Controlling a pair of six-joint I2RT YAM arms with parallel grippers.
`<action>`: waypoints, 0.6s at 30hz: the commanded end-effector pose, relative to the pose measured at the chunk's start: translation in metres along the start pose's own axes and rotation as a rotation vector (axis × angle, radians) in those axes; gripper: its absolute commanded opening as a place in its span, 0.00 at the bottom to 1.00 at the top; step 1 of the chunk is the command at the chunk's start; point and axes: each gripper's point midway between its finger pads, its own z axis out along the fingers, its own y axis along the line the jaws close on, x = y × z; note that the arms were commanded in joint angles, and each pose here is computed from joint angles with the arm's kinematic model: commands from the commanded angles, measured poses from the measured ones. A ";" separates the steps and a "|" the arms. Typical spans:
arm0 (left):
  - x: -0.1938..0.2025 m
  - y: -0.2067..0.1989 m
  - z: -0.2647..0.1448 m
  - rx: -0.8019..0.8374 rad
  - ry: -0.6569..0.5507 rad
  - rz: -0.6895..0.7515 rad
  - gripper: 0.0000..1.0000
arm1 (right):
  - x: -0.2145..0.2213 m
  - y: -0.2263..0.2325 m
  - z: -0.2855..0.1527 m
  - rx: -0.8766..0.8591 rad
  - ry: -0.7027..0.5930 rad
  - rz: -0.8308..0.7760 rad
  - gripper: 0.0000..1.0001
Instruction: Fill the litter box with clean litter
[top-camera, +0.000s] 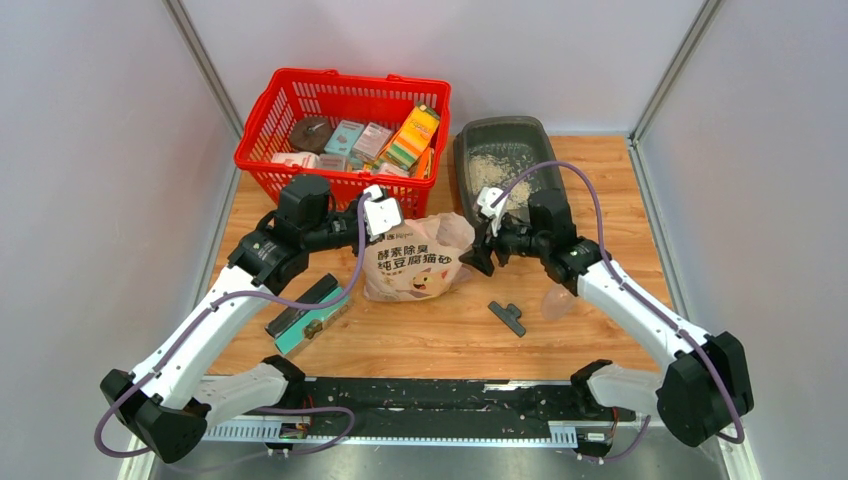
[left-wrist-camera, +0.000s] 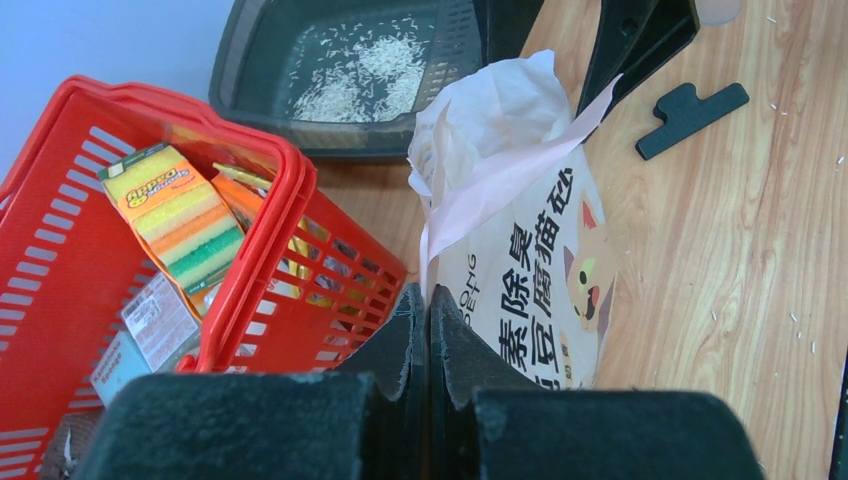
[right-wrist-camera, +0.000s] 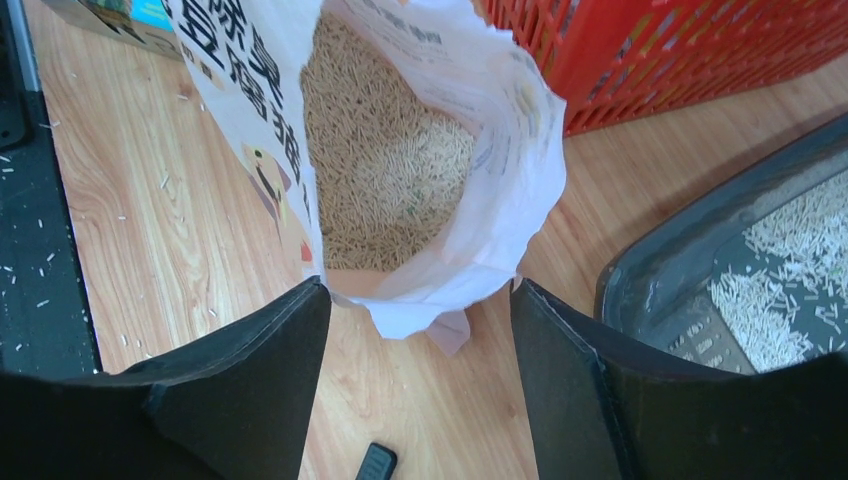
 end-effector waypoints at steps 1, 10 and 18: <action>-0.023 0.007 -0.007 -0.017 -0.062 0.014 0.00 | -0.006 -0.001 -0.011 0.028 0.021 -0.046 0.70; -0.024 0.006 -0.006 -0.014 -0.068 0.009 0.00 | -0.016 0.013 -0.009 -0.044 -0.022 -0.033 0.69; -0.022 0.004 -0.008 -0.013 -0.065 0.005 0.00 | -0.020 0.008 0.007 -0.056 -0.043 0.010 0.68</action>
